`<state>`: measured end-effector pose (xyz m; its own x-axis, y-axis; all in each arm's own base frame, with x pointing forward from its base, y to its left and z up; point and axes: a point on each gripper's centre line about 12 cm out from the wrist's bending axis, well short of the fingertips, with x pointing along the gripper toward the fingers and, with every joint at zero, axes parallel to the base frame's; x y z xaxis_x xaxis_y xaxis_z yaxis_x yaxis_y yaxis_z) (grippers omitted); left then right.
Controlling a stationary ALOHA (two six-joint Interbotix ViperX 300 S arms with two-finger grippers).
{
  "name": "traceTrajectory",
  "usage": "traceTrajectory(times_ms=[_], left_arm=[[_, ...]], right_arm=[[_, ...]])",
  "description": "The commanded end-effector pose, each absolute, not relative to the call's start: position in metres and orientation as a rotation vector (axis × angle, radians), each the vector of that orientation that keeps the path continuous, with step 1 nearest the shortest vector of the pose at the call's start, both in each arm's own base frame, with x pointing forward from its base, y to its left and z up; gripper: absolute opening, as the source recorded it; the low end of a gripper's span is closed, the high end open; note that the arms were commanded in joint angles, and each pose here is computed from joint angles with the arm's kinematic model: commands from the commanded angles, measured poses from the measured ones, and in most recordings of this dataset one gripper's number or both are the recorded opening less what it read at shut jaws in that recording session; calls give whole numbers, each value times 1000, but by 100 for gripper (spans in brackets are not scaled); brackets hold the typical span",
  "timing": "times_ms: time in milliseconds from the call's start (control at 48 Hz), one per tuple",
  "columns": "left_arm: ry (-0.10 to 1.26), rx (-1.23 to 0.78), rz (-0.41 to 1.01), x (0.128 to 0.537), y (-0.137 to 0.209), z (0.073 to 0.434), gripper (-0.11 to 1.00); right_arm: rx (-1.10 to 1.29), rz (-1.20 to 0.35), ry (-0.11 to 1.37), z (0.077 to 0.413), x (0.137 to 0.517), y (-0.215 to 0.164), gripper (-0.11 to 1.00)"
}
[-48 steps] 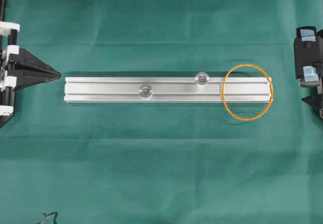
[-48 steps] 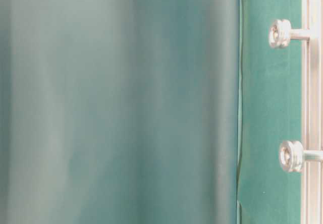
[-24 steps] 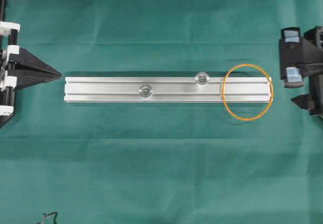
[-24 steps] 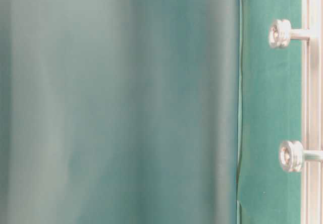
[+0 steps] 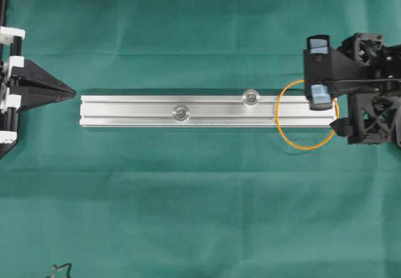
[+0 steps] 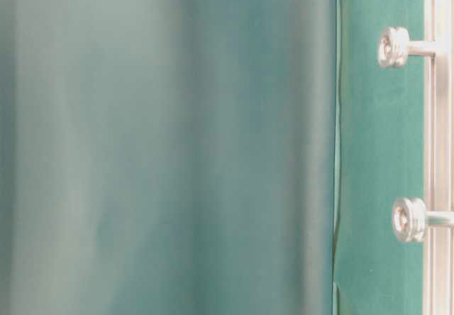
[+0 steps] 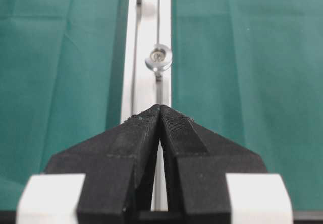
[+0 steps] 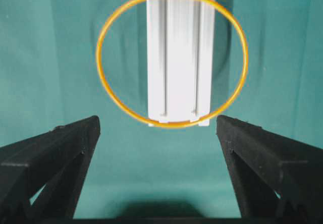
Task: Hook the rubber onto the shaft.
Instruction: 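Move the open right gripper over the orange ring's near edge, then lower the right gripper and close it on the orange ring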
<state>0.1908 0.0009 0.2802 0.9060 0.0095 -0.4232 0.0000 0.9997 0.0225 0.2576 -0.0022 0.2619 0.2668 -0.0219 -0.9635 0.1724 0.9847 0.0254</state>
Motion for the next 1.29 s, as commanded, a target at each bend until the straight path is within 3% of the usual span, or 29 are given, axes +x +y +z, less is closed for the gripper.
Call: traceTrajectory(times_ms=[0,708,1271], left_arm=[[409,25,4,194,1,292,0],[414,25,4,194,1,291,0],[414,23,6,194,1,291,0]], right_arm=[[135,-129,1262,272,265,-2,98],[141,-126,1250,267,267,-1,98],[137,-74,1253,221,272,14,98]])
